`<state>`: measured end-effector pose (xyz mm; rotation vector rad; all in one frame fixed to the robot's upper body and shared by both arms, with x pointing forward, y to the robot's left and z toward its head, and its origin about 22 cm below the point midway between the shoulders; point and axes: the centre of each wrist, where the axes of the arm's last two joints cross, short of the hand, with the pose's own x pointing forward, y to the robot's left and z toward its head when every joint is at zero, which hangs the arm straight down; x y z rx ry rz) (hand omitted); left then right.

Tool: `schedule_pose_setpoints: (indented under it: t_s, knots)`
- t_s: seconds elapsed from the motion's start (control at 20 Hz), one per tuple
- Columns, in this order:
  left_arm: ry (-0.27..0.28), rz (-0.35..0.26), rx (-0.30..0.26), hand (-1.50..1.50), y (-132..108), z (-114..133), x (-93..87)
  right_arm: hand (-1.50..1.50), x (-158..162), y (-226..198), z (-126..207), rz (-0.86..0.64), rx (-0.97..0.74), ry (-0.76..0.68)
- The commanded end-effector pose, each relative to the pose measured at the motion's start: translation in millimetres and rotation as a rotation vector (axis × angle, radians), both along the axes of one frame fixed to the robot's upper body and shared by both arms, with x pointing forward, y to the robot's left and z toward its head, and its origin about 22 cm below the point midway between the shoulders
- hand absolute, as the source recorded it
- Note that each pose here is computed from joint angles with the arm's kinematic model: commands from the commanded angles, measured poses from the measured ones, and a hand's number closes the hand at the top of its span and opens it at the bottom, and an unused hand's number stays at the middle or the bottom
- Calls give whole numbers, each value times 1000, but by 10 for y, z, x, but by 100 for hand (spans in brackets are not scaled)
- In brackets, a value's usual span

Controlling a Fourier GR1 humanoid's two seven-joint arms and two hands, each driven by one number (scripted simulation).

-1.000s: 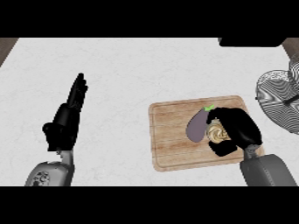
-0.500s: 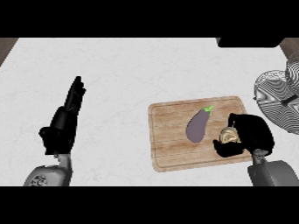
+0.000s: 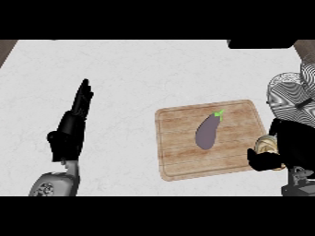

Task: Pick the cupcake from the cutting board and place it in the tiered basket

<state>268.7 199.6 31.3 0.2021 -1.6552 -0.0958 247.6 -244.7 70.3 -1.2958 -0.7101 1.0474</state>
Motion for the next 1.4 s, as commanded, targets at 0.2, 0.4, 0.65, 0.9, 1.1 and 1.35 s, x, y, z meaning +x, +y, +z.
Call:
schedule_pose_setpoints:
  t_s: [0.2, 0.4, 0.65, 0.9, 1.1, 1.35]
  knots:
    - [5, -20, 7, 0, 52, 75, -68, 150, -402, 90, 1182, -76, -28, -234]
    - [6, -9, -13, 0, -13, 110, 127, 150, -434, -92, 1739, -90, 15, -305]
    - [20, -7, -4, 0, -154, -47, -44, 150, -538, -203, 2075, -116, 51, -330]
    - [11, -5, -10, 0, 66, 11, 35, 150, -203, -296, 2304, -140, 284, -440]
    - [-6, -27, -2, 0, -73, 86, -132, 150, 107, -472, 2361, -149, 255, -421]
    - [-3, -28, 5, 0, -54, -78, -23, 150, 398, -652, 2332, -186, 235, -440]
